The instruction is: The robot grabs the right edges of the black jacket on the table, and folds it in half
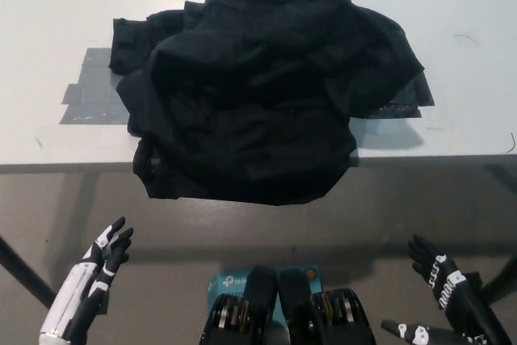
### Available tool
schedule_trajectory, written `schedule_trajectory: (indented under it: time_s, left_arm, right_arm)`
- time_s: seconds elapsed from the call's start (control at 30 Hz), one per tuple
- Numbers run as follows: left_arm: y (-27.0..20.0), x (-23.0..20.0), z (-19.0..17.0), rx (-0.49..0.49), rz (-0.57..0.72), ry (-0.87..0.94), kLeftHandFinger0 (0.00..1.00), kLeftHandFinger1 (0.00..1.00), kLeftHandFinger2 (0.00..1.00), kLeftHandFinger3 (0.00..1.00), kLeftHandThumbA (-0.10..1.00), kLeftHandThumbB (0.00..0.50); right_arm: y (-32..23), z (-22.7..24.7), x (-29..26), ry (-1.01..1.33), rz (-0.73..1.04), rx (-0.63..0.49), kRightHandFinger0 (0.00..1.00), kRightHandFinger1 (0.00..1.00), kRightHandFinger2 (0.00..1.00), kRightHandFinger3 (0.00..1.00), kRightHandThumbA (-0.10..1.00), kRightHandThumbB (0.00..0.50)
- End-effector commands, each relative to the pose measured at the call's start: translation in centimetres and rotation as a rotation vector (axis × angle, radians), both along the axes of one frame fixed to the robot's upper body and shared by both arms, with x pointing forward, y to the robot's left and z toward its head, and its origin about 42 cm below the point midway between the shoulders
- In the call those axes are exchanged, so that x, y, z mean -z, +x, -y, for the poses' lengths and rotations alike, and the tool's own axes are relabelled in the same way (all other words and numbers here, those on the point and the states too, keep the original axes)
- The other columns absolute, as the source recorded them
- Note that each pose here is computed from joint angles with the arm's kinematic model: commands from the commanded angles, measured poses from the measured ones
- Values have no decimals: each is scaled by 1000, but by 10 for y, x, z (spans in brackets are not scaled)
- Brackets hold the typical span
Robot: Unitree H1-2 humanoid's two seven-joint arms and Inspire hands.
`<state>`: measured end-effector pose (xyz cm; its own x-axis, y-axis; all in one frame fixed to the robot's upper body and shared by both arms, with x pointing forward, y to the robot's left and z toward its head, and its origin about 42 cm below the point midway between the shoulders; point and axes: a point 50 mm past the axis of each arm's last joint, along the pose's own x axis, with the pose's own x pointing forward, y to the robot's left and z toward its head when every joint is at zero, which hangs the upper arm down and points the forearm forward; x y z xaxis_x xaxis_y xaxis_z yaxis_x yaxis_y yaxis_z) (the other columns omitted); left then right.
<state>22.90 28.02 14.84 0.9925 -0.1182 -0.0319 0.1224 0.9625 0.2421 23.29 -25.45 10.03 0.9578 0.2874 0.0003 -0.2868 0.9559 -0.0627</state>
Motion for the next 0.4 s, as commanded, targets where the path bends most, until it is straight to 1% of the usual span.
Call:
schedule_trajectory:
  time_s: [0.0, 0.1, 0.23, 0.3, 0.37]
  left_arm:
    - [-3, -6, -5, 9, 44, 6, 1000, 1000, 1000, 1000, 920, 0]
    - [-4, -4, -6, 4, 36, 10, 1000, 1000, 1000, 1000, 918, 0]
    - [-5, -3, -6, 4, 35, 11, 1000, 1000, 1000, 1000, 931, 12]
    - [-3, -3, -7, 4, 35, 7, 1000, 1000, 1000, 1000, 931, 0]
    - [-3, -2, -7, 0, 24, 14, 1000, 1000, 1000, 1000, 927, 16]
  right_arm:
    - [1, 3, -13, -28, 90, -13, 1000, 1000, 1000, 1000, 1000, 105]
    - [1, 3, -13, -41, 91, -25, 1000, 1000, 1000, 1000, 1000, 86]
    - [1, 3, -14, -65, 80, -30, 1000, 1000, 1000, 1000, 1000, 104]
    - [4, 2, -15, -81, 84, -32, 1000, 1000, 1000, 1000, 1000, 110]
    - [5, 2, -14, -89, 89, -37, 1000, 1000, 1000, 1000, 1000, 113]
